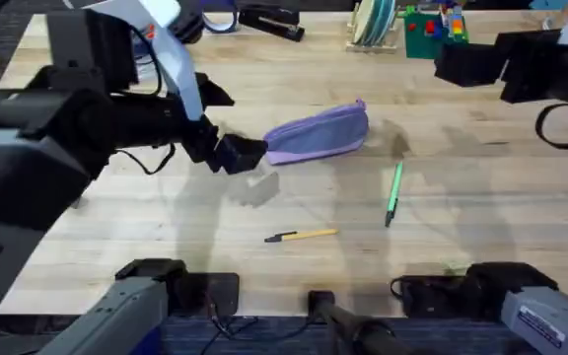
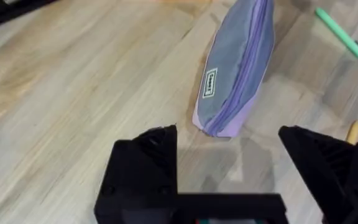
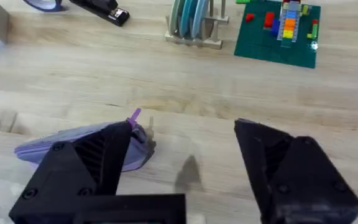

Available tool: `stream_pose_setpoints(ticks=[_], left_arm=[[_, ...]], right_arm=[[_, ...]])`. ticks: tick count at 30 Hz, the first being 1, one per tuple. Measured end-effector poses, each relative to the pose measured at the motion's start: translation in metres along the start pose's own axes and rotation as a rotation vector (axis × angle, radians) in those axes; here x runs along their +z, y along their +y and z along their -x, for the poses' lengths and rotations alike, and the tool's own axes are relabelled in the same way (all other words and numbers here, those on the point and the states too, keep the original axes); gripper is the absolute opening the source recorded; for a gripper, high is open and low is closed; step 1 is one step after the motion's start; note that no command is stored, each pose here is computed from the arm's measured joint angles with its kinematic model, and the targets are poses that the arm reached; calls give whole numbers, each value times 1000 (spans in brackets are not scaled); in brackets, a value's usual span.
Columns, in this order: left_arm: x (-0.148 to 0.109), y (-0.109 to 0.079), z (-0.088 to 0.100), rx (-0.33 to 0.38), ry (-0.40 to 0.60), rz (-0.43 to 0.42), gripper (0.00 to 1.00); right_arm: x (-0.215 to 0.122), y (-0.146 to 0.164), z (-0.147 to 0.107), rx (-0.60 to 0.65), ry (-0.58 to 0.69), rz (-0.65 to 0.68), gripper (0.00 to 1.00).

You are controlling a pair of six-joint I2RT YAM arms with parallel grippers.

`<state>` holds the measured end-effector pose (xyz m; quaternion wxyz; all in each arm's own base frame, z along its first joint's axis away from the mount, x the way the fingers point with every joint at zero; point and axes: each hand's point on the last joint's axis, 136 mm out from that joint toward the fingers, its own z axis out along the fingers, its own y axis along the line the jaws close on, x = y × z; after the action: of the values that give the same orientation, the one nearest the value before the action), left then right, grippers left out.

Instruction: Unzip the bag, pick up the pens from the table one at a time and place them inside, then zip the bag closed.

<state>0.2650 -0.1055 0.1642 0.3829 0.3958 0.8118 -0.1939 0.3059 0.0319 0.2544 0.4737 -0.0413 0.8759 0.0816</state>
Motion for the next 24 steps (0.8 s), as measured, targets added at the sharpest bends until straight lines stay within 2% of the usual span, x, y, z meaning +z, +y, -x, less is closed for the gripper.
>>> stream_pose_setpoints(ticks=[7,16,20,24], left_arm=[[18,6,-16,3,52,-42,994],[46,16,-23,-12,40,-110,993],[56,15,-23,-13,22,-145,994],[67,6,-20,15,18,-189,994]], right_arm=[[0,0,0,0,0,0,996],[0,0,0,0,0,0,997],[0,0,0,0,0,0,996],[0,0,0,0,0,0,996]])
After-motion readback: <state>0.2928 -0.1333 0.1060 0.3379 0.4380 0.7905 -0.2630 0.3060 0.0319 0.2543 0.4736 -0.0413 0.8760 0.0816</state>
